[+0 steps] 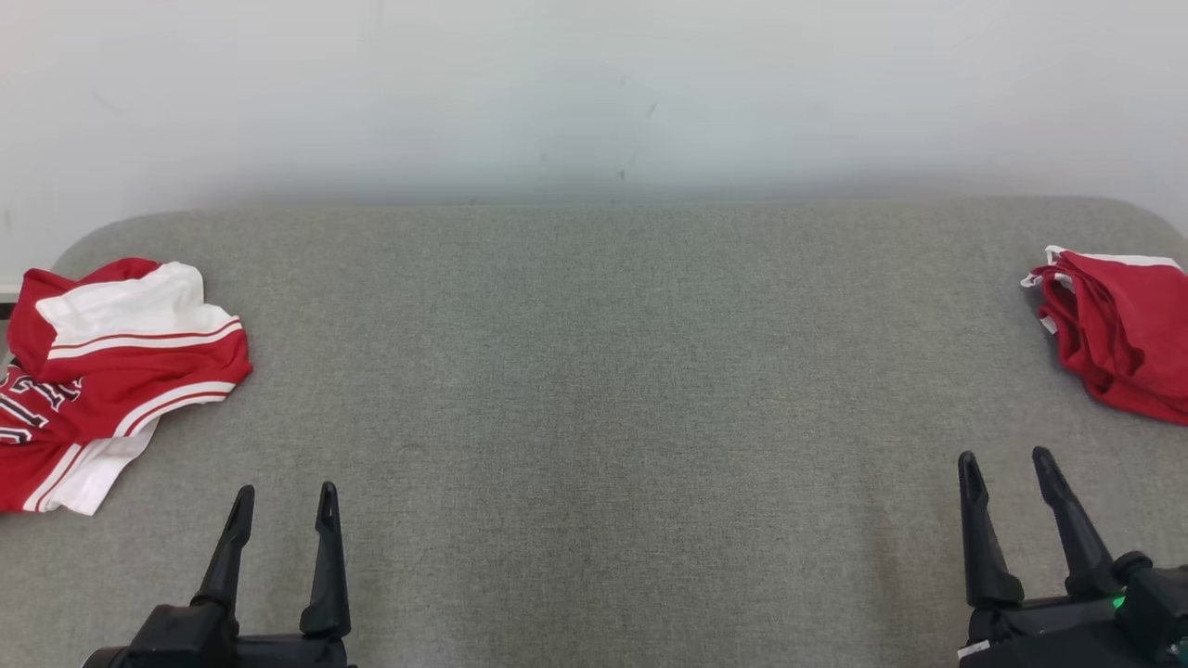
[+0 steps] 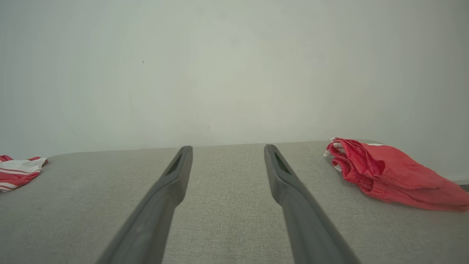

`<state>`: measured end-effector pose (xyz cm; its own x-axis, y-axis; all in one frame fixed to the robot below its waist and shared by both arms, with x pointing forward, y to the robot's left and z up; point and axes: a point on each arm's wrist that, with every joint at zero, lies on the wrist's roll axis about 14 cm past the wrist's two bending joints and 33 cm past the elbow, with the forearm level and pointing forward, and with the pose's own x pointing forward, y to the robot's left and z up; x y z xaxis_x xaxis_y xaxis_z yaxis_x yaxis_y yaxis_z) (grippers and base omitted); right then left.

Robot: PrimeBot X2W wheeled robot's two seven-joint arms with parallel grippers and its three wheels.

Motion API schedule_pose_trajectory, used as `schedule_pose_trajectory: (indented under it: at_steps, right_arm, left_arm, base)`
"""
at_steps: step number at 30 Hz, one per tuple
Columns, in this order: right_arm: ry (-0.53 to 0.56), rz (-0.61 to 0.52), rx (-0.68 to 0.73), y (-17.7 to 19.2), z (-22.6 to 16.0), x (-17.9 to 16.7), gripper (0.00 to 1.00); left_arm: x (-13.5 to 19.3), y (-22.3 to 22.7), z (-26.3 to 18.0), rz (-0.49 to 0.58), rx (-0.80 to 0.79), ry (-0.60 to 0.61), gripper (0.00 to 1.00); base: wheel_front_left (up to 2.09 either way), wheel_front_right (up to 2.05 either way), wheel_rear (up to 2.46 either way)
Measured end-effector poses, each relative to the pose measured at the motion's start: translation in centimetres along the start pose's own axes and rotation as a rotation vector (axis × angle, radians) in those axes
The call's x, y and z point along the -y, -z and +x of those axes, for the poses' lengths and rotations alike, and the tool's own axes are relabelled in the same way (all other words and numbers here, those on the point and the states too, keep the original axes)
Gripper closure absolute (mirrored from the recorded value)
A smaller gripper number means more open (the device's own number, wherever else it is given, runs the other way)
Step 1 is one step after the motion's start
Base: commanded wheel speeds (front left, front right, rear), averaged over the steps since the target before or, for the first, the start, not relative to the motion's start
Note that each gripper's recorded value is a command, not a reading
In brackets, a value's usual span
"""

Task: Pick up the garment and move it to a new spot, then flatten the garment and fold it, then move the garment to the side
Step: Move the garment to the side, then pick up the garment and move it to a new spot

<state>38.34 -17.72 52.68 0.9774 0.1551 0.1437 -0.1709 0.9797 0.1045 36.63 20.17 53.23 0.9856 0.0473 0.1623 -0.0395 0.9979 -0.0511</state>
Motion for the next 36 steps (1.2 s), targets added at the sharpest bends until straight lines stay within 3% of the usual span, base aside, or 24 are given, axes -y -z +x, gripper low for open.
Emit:
schedule_pose_trajectory:
  at_steps: [36]
  right_arm:
    - [-0.009, 0.053, -0.019, 0.8, -1.2, -1.9, 0.00]
  left_arm:
    - [-0.5, 0.1, -1.0, -0.017, -0.009, -0.009, 0.00]
  base:
    - [0.00, 0.00, 0.00]
